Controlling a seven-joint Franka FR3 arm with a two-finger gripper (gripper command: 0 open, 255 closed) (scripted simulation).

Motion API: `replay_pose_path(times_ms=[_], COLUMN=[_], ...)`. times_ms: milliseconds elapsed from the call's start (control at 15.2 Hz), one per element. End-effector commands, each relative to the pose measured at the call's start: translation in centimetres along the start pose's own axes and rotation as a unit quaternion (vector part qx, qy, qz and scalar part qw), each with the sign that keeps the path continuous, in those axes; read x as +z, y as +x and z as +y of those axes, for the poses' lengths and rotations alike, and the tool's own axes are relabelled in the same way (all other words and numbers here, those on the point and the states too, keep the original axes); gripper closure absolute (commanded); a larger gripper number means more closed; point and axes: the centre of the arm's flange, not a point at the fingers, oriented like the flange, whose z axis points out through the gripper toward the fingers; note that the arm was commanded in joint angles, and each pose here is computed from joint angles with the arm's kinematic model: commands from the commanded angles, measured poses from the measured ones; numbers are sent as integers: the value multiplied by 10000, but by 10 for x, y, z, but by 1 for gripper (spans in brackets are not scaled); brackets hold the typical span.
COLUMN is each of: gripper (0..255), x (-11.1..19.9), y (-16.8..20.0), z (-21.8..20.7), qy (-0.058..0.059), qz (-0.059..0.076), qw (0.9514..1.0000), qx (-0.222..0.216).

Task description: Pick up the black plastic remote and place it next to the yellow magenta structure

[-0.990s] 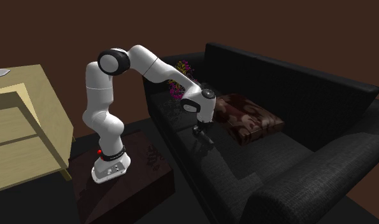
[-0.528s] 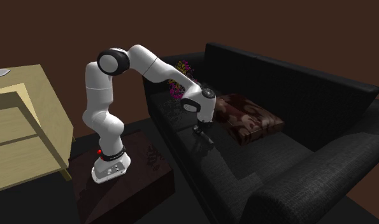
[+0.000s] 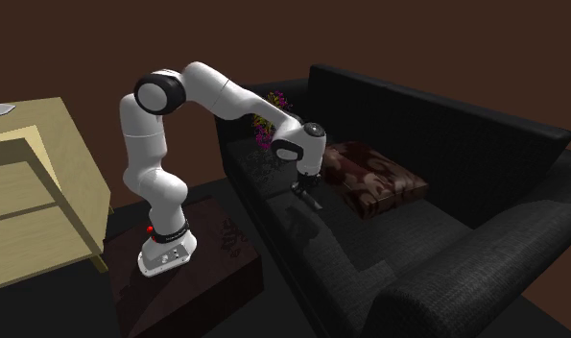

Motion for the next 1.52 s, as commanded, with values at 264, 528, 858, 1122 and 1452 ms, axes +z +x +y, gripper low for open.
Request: replay_pose_path(times_ms=[264, 528, 858, 1122, 1452], gripper=[255, 255, 255, 255, 255], x=[-30, -51, -77, -97, -123], y=[6, 11, 17, 22, 28], z=[4, 6, 8, 10, 13], qy=[2, 2, 2, 2, 2], qz=[-3, -3, -3, -3, -3], qw=[10000, 10000, 10000, 10000, 10000], qx=[1, 1, 1, 1, 1])
